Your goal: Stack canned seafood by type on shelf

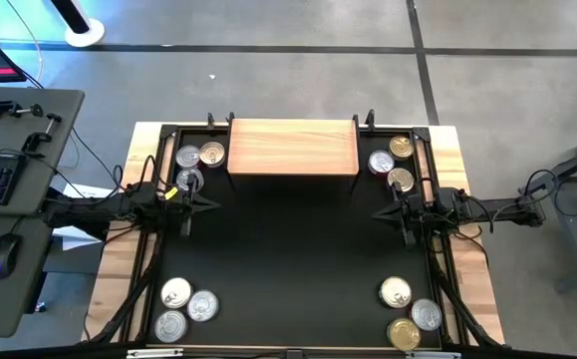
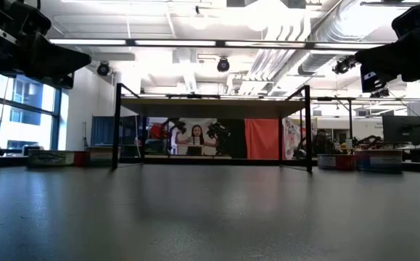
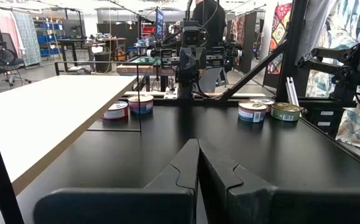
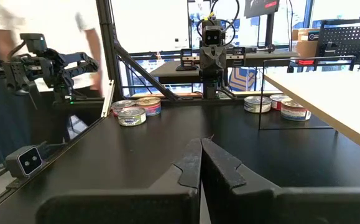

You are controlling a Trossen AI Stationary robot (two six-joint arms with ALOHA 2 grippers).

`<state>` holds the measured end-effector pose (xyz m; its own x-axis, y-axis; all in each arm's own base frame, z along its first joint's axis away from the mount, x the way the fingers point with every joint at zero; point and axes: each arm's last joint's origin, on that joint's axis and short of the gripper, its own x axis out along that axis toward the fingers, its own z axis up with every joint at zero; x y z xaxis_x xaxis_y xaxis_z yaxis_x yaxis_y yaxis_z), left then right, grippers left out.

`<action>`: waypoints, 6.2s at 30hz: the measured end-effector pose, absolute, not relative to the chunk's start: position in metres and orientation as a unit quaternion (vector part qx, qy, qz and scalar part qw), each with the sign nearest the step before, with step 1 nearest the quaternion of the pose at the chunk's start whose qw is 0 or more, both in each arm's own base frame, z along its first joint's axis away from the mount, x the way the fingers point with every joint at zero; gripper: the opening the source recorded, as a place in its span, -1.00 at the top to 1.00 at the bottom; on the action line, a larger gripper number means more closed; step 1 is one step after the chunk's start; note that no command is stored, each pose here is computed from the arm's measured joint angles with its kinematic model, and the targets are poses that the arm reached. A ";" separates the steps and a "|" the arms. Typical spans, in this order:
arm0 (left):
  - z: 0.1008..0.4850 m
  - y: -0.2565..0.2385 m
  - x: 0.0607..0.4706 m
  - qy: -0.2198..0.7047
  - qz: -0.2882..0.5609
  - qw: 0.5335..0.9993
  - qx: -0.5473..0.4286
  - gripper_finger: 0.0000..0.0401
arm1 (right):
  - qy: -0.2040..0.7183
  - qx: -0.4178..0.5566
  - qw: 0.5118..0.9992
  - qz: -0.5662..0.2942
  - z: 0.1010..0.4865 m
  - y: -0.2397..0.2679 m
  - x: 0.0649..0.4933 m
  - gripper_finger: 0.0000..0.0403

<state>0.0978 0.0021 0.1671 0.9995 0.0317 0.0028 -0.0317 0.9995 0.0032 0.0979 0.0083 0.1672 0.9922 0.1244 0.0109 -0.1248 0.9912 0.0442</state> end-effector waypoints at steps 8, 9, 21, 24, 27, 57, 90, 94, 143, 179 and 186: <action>0.167 0.002 0.098 -0.002 0.016 1.000 0.002 1.00 | -0.004 0.022 0.998 0.062 0.167 0.008 0.098 1.00; 0.167 0.002 0.098 -0.001 0.016 1.000 0.002 1.00 | -0.004 0.022 0.998 0.062 0.167 0.008 0.098 1.00; 0.167 0.002 0.098 -0.002 0.016 1.000 0.002 1.00 | -0.004 0.022 0.998 0.062 0.167 0.008 0.098 1.00; 0.167 0.002 0.098 -0.002 0.016 1.000 0.002 1.00 | -0.004 0.022 0.998 0.062 0.167 0.008 0.098 1.00; 0.167 0.002 0.098 -0.001 0.016 1.000 0.002 1.00 | -0.004 0.022 0.998 0.062 0.167 0.008 0.098 1.00; 0.167 0.002 0.098 -0.001 0.016 1.000 0.002 1.00 | -0.004 0.022 0.998 0.062 0.167 0.008 0.098 1.00; 0.197 0.006 0.093 -0.164 0.064 0.979 -0.103 1.00 | -0.037 0.383 0.923 0.021 0.269 0.010 0.225 1.00; 0.216 0.010 0.084 -0.291 0.085 0.915 -0.265 1.00 | 0.079 0.372 0.917 0.122 0.276 0.013 0.258 1.00; 0.243 -0.059 0.286 0.268 -0.074 0.946 -0.166 1.00 | 0.570 0.441 0.666 -0.190 0.154 0.139 0.187 1.00; 0.130 -0.076 0.289 0.244 -0.002 0.970 -0.026 1.00 | 0.501 0.320 0.795 -0.122 0.157 0.057 0.325 1.00; 0.123 -0.073 0.292 0.254 0.002 0.967 -0.019 1.00 | 0.460 0.376 0.793 -0.131 0.137 0.062 0.318 1.00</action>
<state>0.2922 -0.0734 0.1229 0.8711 -0.0056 -0.4911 -0.0140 0.9992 -0.0362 0.3185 0.0620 0.1369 0.5422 0.1379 -0.8289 0.5547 0.6822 0.4763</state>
